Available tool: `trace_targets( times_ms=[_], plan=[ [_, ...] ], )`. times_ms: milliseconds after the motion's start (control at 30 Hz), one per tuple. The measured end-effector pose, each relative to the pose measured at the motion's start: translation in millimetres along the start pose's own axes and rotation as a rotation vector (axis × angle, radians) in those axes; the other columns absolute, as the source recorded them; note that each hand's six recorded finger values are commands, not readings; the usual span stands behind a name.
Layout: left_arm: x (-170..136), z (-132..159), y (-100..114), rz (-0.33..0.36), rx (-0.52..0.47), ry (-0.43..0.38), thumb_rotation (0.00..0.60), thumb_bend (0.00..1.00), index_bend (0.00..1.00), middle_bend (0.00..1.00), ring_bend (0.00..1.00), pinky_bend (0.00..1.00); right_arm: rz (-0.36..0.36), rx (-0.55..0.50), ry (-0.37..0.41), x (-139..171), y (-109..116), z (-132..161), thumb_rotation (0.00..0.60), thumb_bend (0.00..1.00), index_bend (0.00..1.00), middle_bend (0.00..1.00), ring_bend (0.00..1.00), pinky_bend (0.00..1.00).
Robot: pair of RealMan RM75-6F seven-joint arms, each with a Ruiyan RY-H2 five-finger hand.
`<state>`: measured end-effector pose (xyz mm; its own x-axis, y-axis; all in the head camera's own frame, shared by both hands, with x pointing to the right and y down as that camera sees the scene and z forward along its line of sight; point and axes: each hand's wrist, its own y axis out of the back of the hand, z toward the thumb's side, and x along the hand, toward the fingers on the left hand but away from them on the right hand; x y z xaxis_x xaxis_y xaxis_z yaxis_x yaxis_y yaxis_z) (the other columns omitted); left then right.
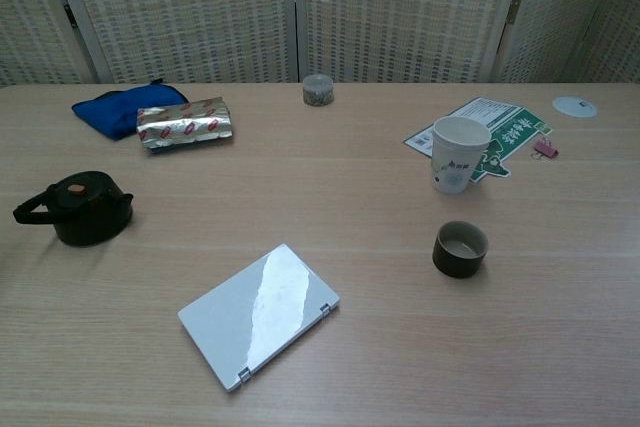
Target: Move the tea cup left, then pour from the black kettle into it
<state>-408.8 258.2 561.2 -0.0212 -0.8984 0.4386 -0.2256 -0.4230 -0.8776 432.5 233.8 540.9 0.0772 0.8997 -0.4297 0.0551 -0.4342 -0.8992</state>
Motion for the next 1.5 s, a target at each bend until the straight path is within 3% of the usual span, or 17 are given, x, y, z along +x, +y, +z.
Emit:
trace_targets(
  times_ms=[400,800,1233,1500],
  plan=[
    [-2,-2,1,0.014,0.001,0.002,0.6,0.17,0.09,0.02,0.05,0.09,0.007,-0.008,0.011,-1,-4,4,0.6,0.21,0.3,0.25,0.16,0.27],
    [-1,-4,-3,0.002,-0.007,0.008,0.6,0.17,0.09,0.02,0.05,0.09,0.06,0.001,0.095,-14,-14,24,0.6,0.18,0.3,0.27,0.16,0.27],
    [-2,-3,-1,0.008,-0.011,0.004,0.6,0.17,0.09,0.02,0.05,0.09,0.209,0.034,0.242,-56,-52,72,0.6,0.12,0.3,0.29,0.16,0.27],
    [-3,-4,1,0.012,-0.011,0.002,0.6,0.17,0.09,0.02,0.05,0.09,0.267,0.036,0.283,-82,-77,99,0.6,0.12,0.3,0.29,0.16,0.27]
  ],
)
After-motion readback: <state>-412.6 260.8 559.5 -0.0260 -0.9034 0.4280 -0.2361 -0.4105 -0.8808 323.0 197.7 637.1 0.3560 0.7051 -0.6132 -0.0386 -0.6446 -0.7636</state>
